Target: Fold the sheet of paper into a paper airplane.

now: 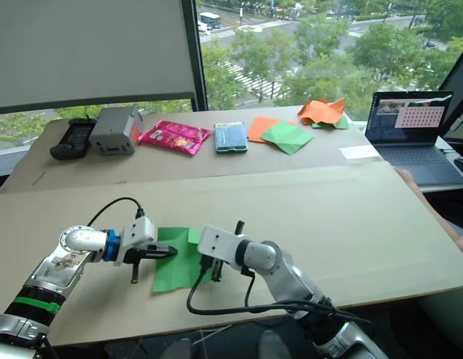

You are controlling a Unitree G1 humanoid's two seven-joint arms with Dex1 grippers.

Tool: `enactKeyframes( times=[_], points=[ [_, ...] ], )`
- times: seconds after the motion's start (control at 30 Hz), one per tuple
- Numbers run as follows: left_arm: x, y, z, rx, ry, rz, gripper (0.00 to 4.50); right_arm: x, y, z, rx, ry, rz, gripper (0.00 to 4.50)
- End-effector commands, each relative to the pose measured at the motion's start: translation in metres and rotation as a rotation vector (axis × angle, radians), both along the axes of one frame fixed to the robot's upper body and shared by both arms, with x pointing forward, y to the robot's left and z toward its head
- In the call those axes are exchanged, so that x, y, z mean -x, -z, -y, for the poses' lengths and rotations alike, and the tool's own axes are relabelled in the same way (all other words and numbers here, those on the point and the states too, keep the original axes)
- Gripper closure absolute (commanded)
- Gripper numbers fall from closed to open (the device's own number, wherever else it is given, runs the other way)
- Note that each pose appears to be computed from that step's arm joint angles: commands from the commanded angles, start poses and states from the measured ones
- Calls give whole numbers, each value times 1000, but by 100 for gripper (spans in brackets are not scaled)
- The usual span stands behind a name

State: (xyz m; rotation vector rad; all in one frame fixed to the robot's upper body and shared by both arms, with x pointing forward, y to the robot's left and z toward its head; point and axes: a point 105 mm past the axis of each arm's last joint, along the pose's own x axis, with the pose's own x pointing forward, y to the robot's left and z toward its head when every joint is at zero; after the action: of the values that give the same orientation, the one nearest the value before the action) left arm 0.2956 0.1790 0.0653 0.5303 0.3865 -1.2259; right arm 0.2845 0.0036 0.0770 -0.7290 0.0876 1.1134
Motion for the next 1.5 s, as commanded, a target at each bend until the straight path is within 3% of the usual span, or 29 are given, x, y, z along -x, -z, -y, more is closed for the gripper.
enactKeyframes(
  times=[0.03,0.4,0.53,0.8,1.13,1.5],
  points=[
    [-4,1,-1,-17,-6,10,450,1,-4,-1,32,-27,5,448],
    [-36,-40,24,179,-60,30,450,0,4,0,47,-5,-42,448],
    [-47,-29,33,148,-59,35,450,0,4,-1,52,-9,-39,448],
    [-50,-11,32,96,-46,27,450,1,4,0,60,-9,-32,448],
    [-55,-8,41,111,-47,31,450,5,6,3,71,-24,-33,448],
    [-50,20,35,-18,-25,3,450,2,6,4,96,-32,-18,448]
  ],
)
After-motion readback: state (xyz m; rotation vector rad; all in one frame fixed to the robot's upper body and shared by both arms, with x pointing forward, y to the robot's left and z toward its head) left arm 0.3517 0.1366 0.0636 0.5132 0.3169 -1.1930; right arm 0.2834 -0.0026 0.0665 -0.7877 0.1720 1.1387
